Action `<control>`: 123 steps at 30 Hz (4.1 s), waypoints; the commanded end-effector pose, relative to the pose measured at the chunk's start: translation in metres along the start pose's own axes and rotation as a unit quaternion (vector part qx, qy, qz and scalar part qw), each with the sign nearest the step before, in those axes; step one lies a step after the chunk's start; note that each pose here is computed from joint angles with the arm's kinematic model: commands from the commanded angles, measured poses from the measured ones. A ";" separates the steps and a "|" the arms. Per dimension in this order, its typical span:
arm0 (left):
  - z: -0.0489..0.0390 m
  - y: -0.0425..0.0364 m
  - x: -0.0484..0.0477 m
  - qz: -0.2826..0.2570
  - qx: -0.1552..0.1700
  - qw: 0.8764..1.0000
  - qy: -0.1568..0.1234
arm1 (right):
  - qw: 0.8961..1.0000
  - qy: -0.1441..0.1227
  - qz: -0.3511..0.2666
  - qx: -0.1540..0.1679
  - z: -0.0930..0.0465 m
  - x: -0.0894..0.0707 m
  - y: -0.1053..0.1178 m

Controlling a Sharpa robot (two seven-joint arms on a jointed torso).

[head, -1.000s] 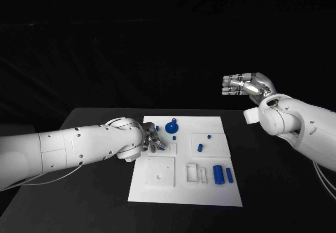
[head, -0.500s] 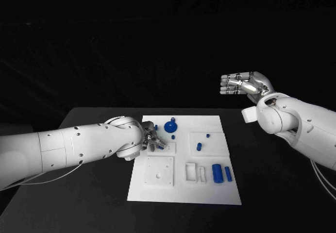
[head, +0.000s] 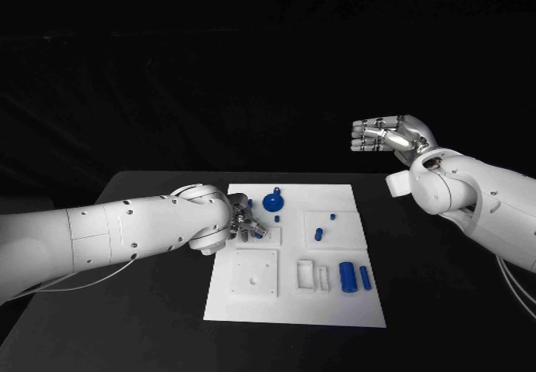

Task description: Assemble the parts on the task board

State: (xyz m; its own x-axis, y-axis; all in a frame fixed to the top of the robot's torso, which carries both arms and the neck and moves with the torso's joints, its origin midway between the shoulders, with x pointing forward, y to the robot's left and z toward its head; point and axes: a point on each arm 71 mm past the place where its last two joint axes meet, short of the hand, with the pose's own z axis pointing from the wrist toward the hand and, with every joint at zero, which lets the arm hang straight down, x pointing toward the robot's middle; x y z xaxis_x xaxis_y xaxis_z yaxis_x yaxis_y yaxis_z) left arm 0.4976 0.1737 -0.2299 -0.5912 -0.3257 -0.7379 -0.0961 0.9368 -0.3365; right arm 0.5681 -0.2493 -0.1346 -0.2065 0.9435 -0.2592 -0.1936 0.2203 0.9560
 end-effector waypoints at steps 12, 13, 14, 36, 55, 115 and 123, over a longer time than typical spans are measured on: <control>0.0002 -0.0060 0.0081 0.009 0.004 1.000 0.020 | 1.000 0.020 -0.011 -0.006 0.000 0.005 0.001; 0.0003 -0.0063 0.0081 0.009 0.004 1.000 0.020 | 1.000 0.020 -0.011 -0.006 0.000 0.005 0.001; 0.0004 -0.0065 0.0082 0.010 0.004 1.000 0.020 | 1.000 0.020 -0.011 -0.006 0.000 0.005 0.000; 0.0034 -0.0060 0.0068 0.009 0.004 1.000 0.020 | 1.000 0.020 -0.010 -0.001 -0.001 0.006 -0.003; 0.0036 -0.0002 0.0031 0.003 0.001 1.000 0.003 | 1.000 0.021 -0.010 0.002 -0.002 0.007 -0.006; 0.0215 0.0070 -0.1163 -0.021 -0.051 0.998 -0.020 | 1.000 0.011 -0.012 0.005 -0.001 0.005 -0.009; 0.0289 0.0074 -0.1167 -0.012 -0.059 0.998 -0.016 | 1.000 0.013 -0.011 0.004 -0.001 0.007 -0.009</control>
State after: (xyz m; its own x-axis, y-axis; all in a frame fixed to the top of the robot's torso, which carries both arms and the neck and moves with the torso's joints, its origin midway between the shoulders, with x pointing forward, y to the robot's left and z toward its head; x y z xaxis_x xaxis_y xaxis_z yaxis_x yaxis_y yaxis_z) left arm 0.5886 0.2171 -0.1627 -0.5360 -0.3864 -0.7506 -0.2366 0.9222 -0.3058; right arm 0.5679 -0.2469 -0.1456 -0.2211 0.9348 -0.2780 -0.1779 0.2416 0.9539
